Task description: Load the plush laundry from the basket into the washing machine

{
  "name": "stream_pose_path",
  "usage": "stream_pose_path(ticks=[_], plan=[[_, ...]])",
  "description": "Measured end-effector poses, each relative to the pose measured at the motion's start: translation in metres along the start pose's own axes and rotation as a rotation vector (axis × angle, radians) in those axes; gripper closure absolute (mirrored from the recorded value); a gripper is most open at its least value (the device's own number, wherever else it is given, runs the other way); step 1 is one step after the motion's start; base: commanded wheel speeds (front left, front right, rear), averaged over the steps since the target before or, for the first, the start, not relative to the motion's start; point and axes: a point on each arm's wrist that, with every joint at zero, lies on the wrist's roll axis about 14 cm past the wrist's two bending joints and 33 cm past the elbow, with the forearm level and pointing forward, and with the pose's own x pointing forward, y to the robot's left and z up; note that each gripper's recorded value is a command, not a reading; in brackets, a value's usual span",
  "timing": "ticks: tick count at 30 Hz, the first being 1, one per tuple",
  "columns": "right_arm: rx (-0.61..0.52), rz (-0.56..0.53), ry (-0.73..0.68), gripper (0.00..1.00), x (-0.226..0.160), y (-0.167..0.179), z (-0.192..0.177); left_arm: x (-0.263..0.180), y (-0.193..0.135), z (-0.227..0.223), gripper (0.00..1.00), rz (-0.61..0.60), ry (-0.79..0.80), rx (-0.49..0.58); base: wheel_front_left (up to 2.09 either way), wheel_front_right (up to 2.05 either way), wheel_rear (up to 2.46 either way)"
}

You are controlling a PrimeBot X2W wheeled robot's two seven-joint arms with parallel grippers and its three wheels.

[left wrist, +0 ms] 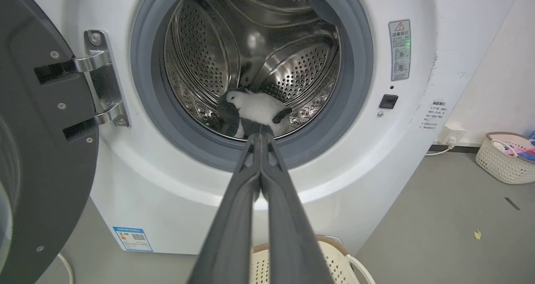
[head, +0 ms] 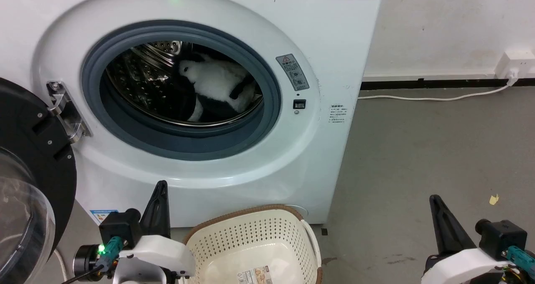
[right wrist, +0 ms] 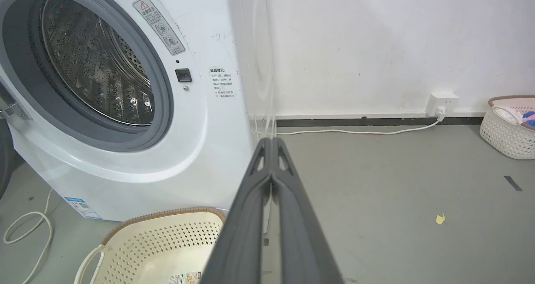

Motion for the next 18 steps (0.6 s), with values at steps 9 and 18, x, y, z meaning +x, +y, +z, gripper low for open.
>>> stream_pose_path(ticks=[9,18], plan=[[-0.009,0.000,0.005,1.00,-0.0008,-0.0001,-0.0002,0.0013,-0.0033,-0.0003,1.00,-0.007,0.006,0.006,0.00,0.00,0.00],[-0.023,0.000,0.010,1.00,-0.0015,-0.0001,-0.0004,0.0024,-0.0034,0.0006,1.00,-0.008,0.007,0.025,0.00,0.00,0.00]])
